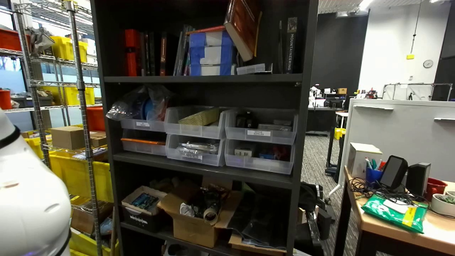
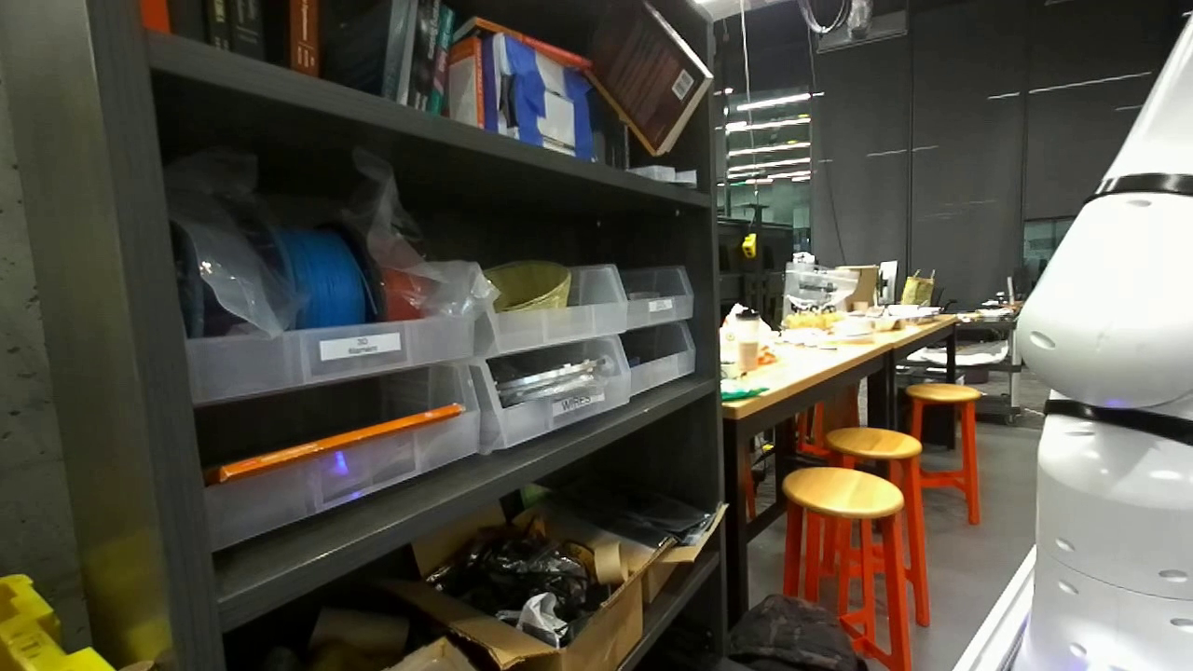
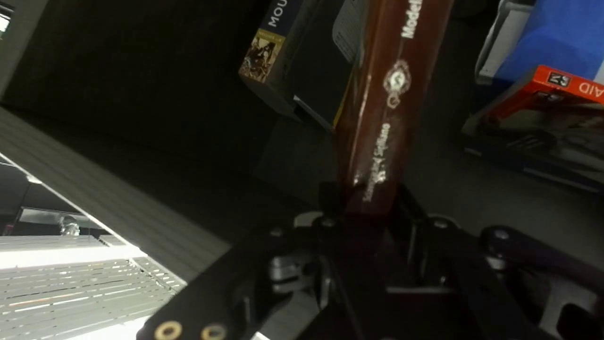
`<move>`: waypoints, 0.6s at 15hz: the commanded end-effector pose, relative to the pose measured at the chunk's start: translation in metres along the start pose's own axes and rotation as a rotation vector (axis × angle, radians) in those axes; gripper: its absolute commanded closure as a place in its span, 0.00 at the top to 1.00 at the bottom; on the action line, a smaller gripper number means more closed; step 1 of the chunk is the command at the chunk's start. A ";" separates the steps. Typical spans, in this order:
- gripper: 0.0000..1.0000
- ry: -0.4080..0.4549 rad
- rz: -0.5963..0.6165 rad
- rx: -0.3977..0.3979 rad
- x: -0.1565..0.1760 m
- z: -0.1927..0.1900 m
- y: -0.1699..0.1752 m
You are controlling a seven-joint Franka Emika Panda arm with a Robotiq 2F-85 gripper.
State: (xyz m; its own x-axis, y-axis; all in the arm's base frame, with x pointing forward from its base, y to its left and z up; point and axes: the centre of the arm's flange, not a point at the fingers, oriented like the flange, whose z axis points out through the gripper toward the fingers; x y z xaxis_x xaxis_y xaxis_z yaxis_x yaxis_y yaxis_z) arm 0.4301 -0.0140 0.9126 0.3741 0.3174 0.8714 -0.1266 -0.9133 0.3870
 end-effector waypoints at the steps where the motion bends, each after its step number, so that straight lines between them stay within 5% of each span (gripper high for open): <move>1: 0.08 0.069 0.033 -0.001 0.004 0.005 -0.001; 9: 0.08 0.090 0.061 -0.001 -0.001 0.006 -0.002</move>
State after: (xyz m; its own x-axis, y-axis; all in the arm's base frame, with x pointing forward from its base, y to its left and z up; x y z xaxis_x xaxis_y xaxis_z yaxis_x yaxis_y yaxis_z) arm 0.4393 -0.0130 0.9068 0.3179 0.2692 0.9091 -0.1459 -0.9335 0.3274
